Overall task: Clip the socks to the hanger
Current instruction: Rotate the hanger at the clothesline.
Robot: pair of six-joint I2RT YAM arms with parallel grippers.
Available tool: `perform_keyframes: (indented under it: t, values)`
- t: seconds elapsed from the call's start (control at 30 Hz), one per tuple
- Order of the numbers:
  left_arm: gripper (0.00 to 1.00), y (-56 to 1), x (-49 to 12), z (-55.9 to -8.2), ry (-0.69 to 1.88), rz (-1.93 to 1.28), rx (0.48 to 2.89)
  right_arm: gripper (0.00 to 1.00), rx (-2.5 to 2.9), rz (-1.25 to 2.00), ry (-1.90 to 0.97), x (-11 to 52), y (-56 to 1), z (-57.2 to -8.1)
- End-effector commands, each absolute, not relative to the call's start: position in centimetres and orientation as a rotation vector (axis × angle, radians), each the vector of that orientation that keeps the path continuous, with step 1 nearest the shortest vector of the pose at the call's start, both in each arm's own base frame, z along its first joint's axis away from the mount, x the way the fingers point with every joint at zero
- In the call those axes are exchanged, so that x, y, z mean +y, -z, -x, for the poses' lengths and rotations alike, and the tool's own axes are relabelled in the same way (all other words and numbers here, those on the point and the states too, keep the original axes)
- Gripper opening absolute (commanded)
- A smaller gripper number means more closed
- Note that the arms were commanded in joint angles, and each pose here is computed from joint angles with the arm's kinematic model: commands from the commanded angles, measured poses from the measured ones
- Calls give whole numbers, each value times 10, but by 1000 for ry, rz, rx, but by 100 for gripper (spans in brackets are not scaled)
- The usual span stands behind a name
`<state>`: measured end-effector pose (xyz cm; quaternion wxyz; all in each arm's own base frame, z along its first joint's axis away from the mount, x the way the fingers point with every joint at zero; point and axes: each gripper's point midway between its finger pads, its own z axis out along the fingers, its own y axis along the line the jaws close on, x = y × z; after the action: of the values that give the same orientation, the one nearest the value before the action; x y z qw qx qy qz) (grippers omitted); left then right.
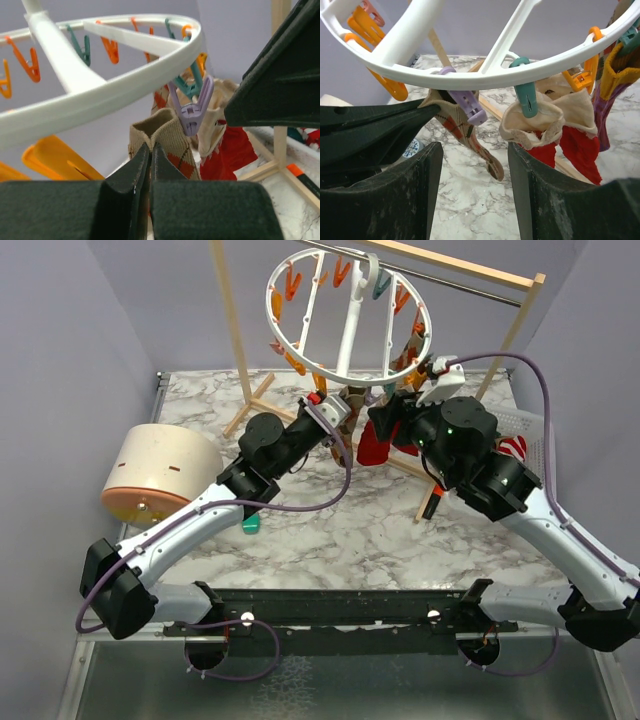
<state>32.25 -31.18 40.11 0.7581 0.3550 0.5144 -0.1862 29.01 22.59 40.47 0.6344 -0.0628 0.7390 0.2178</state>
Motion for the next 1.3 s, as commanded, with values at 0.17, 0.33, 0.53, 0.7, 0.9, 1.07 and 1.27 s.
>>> perform_keyframes:
  t: [0.17, 0.33, 0.53, 0.7, 0.9, 1.07, 1.27]
  values:
    - [0, -390, -280, -336, 225, -696, 1168, 58, 1689, 39, -513, 235, -411, -308]
    - [0, -404, -280, -341, 209, -667, 1141, 58, 1673, 11, -560, 244, -416, -312]
    - [0, -413, -280, -341, 208, -649, 1112, 58, 1654, 10, -622, 254, -425, -311]
    - [0, -419, -282, -337, 228, -661, 1088, 58, 1651, 11, -630, 255, -428, -309]
    - [0, -424, -295, -324, 324, -698, 1054, 58, 1666, 23, -656, 254, -431, -300]
    - [0, -426, -306, -316, 400, -727, 1034, 57, 1665, 19, -642, 243, -433, -293]
    - [0, -425, -323, -312, 445, -753, 1026, 57, 1652, 21, -626, 232, -439, -286]
